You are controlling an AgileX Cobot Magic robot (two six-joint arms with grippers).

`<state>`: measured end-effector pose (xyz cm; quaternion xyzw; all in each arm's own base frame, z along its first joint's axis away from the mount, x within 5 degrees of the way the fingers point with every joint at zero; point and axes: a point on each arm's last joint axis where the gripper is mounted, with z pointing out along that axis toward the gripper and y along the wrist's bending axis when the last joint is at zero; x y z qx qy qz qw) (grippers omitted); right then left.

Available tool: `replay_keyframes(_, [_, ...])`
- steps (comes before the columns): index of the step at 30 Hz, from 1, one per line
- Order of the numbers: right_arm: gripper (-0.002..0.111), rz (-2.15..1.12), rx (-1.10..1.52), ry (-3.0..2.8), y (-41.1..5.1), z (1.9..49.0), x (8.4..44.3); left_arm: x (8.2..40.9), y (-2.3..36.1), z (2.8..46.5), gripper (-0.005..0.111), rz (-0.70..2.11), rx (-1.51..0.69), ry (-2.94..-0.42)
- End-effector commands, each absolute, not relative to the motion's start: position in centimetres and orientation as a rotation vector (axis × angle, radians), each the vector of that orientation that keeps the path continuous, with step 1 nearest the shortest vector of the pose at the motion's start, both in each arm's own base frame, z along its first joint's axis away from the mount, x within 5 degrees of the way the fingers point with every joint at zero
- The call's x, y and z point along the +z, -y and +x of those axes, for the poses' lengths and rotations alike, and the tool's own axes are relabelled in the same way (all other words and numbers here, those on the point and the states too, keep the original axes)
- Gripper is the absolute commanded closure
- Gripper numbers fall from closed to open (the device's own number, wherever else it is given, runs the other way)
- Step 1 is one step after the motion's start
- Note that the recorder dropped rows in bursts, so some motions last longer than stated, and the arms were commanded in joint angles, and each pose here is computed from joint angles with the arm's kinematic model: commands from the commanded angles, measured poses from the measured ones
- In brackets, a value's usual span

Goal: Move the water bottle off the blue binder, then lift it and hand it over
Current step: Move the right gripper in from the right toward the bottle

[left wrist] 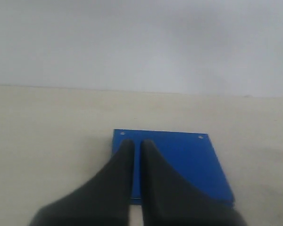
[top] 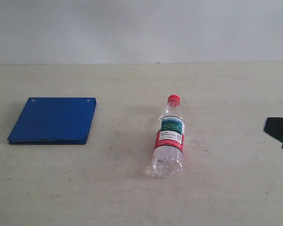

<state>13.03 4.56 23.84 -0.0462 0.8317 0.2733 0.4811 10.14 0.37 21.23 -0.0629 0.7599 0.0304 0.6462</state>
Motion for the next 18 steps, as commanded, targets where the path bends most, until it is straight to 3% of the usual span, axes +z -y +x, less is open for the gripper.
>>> replay_keyframes(1, [0.108, -0.448, 0.923, -1.965, -6.9, 13.8, 23.6, 21.4, -2.1, 10.7, 0.102, -0.357, 0.332, -1.666])
replay_keyframes(6, [0.108, -0.373, 0.81, -1.998, -6.1, 15.3, 22.7, 21.9, -3.1, 10.5, 0.102, -0.445, 0.482, -1.582])
replay_keyframes(9, [0.108, -0.4, 0.785, -2.012, -6.1, 15.2, 22.5, 22.6, -2.5, 10.7, 0.102, -0.433, 0.345, -1.592])
replay_keyframes(14, [0.108, -0.446, 0.862, -1.987, -6.6, 14.8, 22.8, 23.3, 3.0, 11.6, 0.102, 0.231, -0.007, -1.786])
replay_keyframes(18, [0.108, -0.499, 0.897, -1.982, -6.9, 14.4, 22.7, 23.8, 6.7, 10.4, 0.102, 0.71, -0.248, -1.731])
